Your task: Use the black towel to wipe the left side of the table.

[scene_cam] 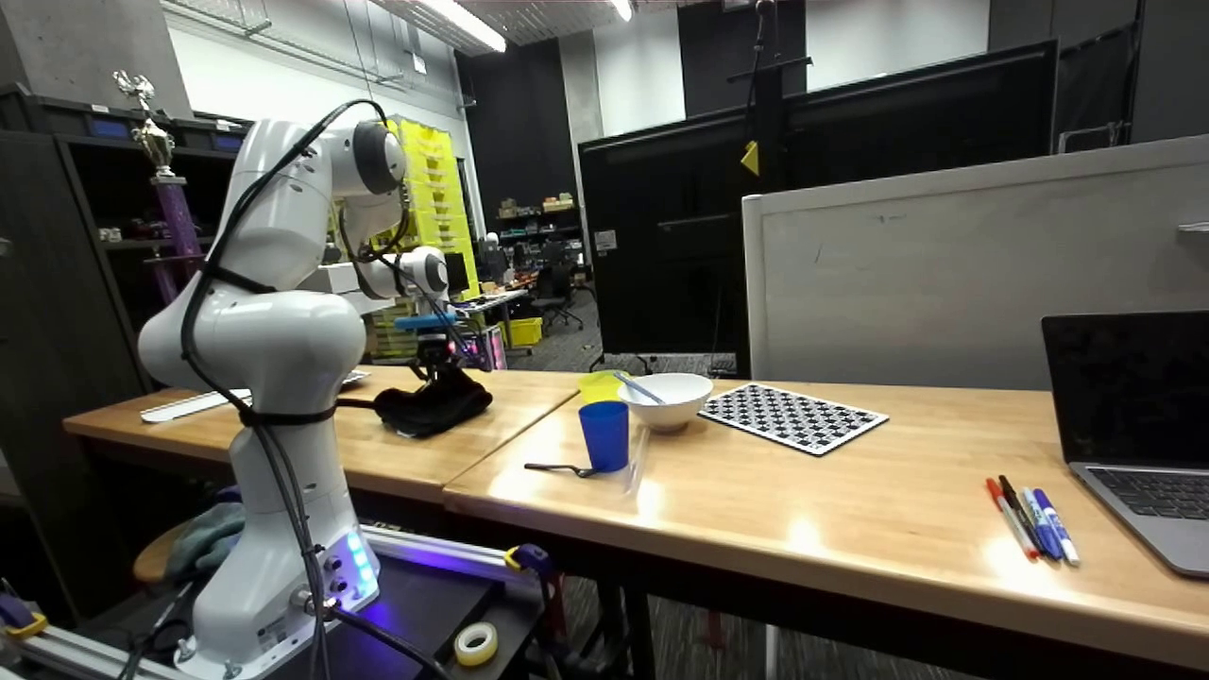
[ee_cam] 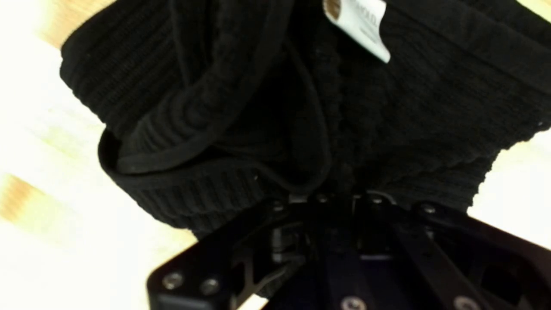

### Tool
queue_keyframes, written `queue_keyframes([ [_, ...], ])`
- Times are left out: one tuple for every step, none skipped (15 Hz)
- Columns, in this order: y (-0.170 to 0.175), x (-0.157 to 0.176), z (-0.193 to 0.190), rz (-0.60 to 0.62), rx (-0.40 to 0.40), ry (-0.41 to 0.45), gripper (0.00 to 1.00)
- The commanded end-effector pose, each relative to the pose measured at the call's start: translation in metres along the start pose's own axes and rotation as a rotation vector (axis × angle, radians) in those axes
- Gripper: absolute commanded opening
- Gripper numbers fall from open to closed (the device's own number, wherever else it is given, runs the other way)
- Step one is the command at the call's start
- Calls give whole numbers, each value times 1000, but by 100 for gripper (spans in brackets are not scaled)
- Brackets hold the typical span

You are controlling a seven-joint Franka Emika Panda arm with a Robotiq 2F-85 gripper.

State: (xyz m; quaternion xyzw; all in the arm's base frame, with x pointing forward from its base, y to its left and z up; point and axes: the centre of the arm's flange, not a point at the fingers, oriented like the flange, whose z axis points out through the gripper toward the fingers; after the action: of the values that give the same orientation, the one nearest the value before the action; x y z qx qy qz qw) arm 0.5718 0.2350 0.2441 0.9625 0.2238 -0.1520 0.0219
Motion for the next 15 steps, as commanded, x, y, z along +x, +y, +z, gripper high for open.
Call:
queue_keyframes([
  [-19,15,-7,-11,10,-25,3],
  [-23,17,-8,-17,9,-30,3],
  [-26,19,-8,-22,9,-33,3],
  [-29,20,-9,-27,9,-36,3],
  [-32,21,-10,-31,9,-36,3],
  [-34,22,-10,-34,7,-37,3],
  [-36,23,-11,-38,2,-37,3],
  [-36,24,-12,-42,-8,-33,3],
  [-36,26,-14,-47,-13,-27,3],
  [-36,28,-16,-53,-15,-22,3],
  [-36,30,-18,-59,-17,-16,3],
  [-37,33,-21,-69,-14,-17,3],
  [-39,35,-24,-78,-10,-24,3],
  [-42,37,-25,-88,-7,-33,3],
  [-47,39,-24,-95,1,-48,3],
])
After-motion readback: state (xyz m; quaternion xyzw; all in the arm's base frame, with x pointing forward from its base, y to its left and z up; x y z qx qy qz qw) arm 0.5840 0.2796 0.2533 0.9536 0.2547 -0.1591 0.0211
